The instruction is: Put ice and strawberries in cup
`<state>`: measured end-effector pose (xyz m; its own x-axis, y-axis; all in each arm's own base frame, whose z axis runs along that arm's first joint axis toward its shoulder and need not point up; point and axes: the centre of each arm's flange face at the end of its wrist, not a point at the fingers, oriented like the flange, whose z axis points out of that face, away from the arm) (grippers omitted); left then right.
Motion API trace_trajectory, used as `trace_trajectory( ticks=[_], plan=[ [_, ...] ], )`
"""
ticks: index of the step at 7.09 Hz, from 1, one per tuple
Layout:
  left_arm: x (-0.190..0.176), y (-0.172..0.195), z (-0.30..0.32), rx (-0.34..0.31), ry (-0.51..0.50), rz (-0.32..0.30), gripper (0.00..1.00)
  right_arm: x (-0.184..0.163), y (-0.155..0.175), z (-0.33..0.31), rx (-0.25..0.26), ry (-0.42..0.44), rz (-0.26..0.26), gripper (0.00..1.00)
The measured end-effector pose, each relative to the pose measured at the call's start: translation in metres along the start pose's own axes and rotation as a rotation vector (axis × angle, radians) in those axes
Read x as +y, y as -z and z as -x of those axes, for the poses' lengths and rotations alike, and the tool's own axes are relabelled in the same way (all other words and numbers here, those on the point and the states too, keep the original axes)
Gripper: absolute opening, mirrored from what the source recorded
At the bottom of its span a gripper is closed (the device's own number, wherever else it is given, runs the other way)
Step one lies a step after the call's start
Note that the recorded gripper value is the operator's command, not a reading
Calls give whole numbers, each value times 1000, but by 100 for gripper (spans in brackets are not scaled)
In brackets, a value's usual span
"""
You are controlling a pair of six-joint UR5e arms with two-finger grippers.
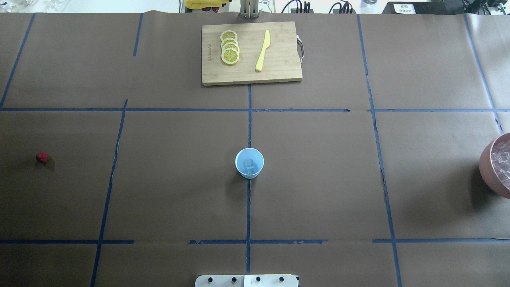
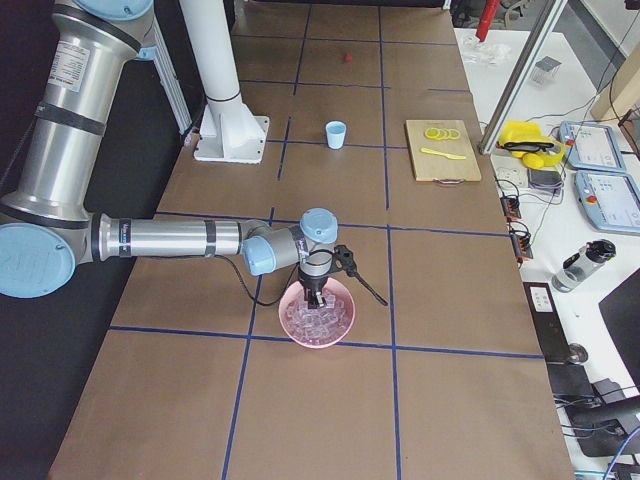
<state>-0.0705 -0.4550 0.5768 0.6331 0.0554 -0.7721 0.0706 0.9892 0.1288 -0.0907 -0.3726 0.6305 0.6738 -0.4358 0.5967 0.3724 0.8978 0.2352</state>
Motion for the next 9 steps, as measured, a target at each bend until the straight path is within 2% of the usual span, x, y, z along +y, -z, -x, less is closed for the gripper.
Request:
trace_trajectory(
  ticks=[2,4,5,7,9],
  plan=[
    [0,0,0,-1,0,0,100,2,44,15,-61,-17,-64,2],
    [0,0,0,-1,0,0,100,-20,95,35,-79,-36,-114,2],
    [0,0,0,0,0,0,100,-48,115,47,-87,-50,-132,2],
    [0,0,0,-1,-2,-1,100,-125,155,89,-123,-130,-152,2],
    [-1,0,-2,0,-5,-1,100,-199,170,182,-181,-213,-145,2]
  ],
)
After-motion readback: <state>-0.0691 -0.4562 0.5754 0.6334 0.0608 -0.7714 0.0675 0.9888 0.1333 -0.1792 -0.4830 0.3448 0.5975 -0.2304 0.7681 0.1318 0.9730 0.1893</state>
